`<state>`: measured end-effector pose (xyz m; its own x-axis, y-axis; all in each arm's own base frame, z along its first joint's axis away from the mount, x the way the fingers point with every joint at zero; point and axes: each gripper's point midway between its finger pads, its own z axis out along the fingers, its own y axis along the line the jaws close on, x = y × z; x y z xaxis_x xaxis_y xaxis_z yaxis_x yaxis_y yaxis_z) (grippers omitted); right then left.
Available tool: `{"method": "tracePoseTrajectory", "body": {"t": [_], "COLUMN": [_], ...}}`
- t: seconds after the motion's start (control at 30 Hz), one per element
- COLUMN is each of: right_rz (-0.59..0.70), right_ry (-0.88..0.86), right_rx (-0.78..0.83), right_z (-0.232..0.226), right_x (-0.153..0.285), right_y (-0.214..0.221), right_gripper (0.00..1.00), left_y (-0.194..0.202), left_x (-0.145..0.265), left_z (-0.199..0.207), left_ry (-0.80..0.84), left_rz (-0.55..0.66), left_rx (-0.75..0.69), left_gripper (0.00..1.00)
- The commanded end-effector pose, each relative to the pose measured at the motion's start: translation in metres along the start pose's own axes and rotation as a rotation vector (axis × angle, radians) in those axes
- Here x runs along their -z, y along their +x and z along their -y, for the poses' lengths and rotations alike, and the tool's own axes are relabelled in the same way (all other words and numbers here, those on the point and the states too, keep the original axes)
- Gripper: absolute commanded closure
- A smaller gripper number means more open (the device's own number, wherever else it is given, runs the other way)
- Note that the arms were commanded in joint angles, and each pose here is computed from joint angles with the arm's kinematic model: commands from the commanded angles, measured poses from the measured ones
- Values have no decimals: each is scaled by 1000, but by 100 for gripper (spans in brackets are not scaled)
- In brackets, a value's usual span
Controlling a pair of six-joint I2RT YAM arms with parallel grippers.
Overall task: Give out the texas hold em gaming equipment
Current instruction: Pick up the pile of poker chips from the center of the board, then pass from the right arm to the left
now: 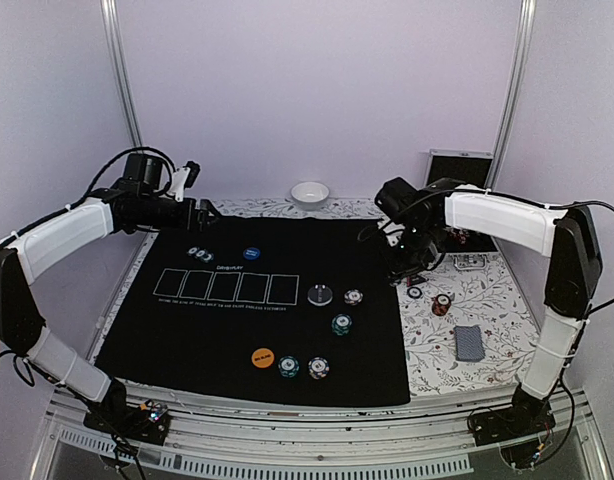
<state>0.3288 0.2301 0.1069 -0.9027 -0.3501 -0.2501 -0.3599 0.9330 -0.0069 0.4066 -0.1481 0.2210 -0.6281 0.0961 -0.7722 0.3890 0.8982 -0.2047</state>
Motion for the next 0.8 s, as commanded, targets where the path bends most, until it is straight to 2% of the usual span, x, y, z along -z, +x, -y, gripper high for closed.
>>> {"method": "tracePoseTrajectory", "body": {"t": [0.0, 0.17, 0.33, 0.47, 0.57, 0.77], "right_rz": [136, 296, 381, 439, 470, 491], "right_ry": [-58, -152, -198, -239, -246, -249], "right_rx": [146, 370, 524, 574, 606, 585], "right_z": [-53, -140, -188, -211, -220, -224], "right_x": [51, 82, 90, 98, 100, 101], "right_y": [-19, -27, -24, -22, -25, -30], "right_gripper": [91, 91, 91, 91, 91, 91], "left_y": [-1, 23, 51, 69, 77, 90], "left_x": [5, 4, 8, 3, 1, -10], "left_z": [64, 157, 218, 234, 238, 233], "left_ry": [263, 609, 805, 831, 840, 801], "left_rz": [20, -50, -149, -208, -231, -260], "left_rx": [53, 114, 123, 121, 116, 129], "left_gripper": [11, 11, 7, 6, 10, 26]}}
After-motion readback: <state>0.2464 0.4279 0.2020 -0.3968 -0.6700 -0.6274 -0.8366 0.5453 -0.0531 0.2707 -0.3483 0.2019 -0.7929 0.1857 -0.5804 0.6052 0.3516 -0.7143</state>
